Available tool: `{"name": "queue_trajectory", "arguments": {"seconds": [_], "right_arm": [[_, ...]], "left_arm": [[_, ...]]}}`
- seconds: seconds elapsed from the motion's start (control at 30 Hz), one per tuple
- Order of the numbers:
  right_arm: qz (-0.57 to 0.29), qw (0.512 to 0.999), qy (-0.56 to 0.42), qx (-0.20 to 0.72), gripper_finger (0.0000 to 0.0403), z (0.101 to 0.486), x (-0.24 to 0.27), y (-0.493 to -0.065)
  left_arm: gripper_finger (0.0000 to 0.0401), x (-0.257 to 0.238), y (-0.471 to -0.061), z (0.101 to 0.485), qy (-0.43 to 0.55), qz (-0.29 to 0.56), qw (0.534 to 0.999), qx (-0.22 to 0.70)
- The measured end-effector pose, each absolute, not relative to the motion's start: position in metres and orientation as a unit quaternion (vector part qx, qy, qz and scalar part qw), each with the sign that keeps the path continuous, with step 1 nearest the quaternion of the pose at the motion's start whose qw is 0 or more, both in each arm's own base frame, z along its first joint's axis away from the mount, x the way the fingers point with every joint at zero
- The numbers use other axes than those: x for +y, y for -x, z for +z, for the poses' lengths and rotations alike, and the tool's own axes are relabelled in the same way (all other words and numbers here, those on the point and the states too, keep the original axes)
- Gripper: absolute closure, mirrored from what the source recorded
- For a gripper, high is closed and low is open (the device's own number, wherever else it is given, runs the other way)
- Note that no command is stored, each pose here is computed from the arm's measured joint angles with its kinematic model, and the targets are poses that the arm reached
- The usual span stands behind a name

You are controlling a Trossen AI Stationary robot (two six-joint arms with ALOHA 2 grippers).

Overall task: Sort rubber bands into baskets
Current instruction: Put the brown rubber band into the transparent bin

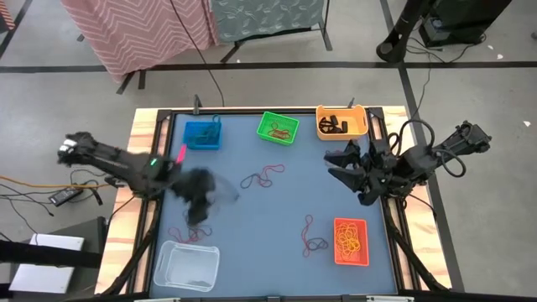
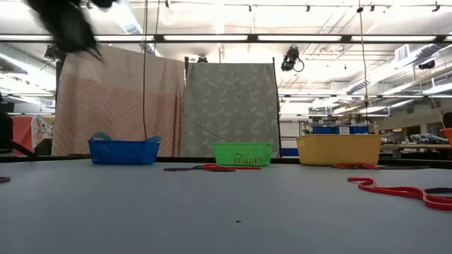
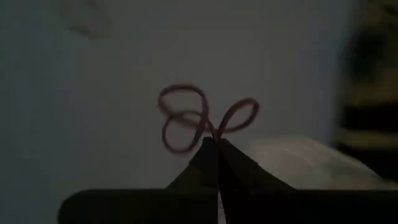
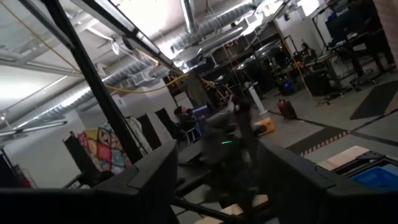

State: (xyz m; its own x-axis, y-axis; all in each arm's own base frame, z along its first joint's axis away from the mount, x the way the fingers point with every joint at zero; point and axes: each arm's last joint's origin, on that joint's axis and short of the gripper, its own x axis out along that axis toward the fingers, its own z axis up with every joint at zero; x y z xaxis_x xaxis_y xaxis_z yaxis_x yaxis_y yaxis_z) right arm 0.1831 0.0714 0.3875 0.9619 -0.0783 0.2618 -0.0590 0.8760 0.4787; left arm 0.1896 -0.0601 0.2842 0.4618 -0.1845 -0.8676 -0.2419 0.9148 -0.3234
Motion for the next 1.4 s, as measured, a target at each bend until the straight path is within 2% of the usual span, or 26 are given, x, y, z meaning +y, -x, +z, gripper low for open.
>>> {"name": "queue_trajectory", "arguments": {"seconds": [0.2, 0.37, 0.5, 0.73, 0.87, 1.13, 1.27, 1.4], "right_arm": [[-0.005, 0.961, -0.246, -0.127, 0.0172, 0.385, 0.072, -0.184], [-0.006, 0.961, -0.244, -0.126, 0.0172, 0.385, 0.072, -0.184], [-0.006, 0.962, -0.241, -0.126, 0.0172, 0.385, 0.072, -0.184], [-0.007, 0.962, -0.241, -0.126, 0.0172, 0.385, 0.072, -0.184], [-0.007, 0.962, -0.241, -0.126, 0.0172, 0.385, 0.072, -0.184], [0.006, 0.963, -0.242, -0.122, 0.0172, 0.385, 0.073, -0.184], [0.008, 0.962, -0.243, -0.121, 0.0172, 0.385, 0.073, -0.184], [0.009, 0.962, -0.243, -0.121, 0.0172, 0.385, 0.073, -0.184]], "left_arm": [[0.04, -0.158, -0.156, 0.287, 0.264, -0.097, 0.809, 0.516], [0.0401, -0.219, -0.131, 0.256, 0.268, -0.101, 0.763, 0.58], [0.0399, -0.239, -0.126, 0.23, 0.242, -0.088, 0.728, 0.635], [0.0374, -0.228, -0.136, 0.221, 0.214, -0.04, 0.727, 0.651], [0.0344, -0.22, -0.139, 0.223, 0.21, -0.028, 0.726, 0.655], [0.0232, -0.215, -0.153, 0.229, 0.238, -0.085, 0.69, 0.678], [0.0177, -0.191, -0.176, 0.251, 0.218, -0.082, 0.717, 0.657], [0.0142, -0.146, -0.197, 0.269, 0.133, -0.001, 0.748, 0.65]]}}
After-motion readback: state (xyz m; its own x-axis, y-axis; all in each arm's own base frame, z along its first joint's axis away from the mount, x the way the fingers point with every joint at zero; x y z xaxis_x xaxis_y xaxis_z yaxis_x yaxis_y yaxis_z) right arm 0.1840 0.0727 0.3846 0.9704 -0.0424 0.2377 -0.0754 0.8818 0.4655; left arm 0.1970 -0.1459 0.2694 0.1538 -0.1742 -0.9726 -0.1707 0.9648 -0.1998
